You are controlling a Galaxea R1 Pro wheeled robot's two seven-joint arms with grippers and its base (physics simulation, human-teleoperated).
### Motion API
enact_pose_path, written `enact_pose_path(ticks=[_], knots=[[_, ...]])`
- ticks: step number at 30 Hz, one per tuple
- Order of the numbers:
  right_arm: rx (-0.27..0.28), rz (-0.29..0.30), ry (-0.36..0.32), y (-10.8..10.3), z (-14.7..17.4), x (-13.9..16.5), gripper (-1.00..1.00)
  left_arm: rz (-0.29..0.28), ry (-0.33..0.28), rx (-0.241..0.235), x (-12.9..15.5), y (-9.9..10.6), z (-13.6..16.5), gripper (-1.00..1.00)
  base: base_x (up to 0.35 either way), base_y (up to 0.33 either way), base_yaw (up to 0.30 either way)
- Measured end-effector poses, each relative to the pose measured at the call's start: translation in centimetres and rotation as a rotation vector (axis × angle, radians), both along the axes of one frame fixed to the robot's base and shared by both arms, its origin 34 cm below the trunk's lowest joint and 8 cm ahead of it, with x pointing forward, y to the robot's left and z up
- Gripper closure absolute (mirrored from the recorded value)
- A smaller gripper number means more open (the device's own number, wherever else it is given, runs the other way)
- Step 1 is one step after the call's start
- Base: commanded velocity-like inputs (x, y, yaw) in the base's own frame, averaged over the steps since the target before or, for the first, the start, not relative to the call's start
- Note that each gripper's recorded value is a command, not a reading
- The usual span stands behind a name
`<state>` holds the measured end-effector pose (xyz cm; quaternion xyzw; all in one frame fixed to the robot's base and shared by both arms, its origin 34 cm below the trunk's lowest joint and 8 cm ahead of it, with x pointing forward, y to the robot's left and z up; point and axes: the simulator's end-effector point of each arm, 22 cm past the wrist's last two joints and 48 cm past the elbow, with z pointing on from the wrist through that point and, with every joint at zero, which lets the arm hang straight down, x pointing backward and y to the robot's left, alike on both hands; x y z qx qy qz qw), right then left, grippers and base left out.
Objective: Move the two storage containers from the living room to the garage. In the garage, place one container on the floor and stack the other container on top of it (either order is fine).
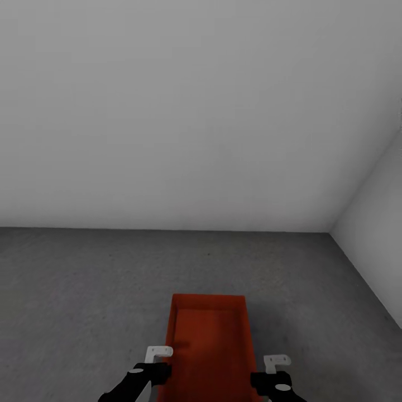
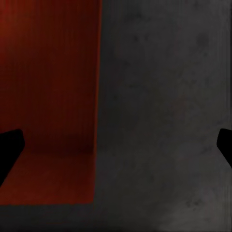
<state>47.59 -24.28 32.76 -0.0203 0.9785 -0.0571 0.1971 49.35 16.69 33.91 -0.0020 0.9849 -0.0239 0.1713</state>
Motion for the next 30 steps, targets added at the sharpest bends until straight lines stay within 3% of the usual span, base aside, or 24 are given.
enact_pose_path(ticks=[21, 30], knots=[[0.001, 0.000, -0.032, 0.1, 5.3, 1.8, -1.00, 0.000, -0.032, 0.000, 1.7, 0.0, 5.4, -1.00, 0.000, 0.000, 0.000], [0.002, 0.000, -0.046, 0.1, 5.9, 2.3, -1.00, 0.000, -0.046, 0.000, 2.2, 0.0, 5.9, -1.00, 0.000, 0.000, 0.000]])
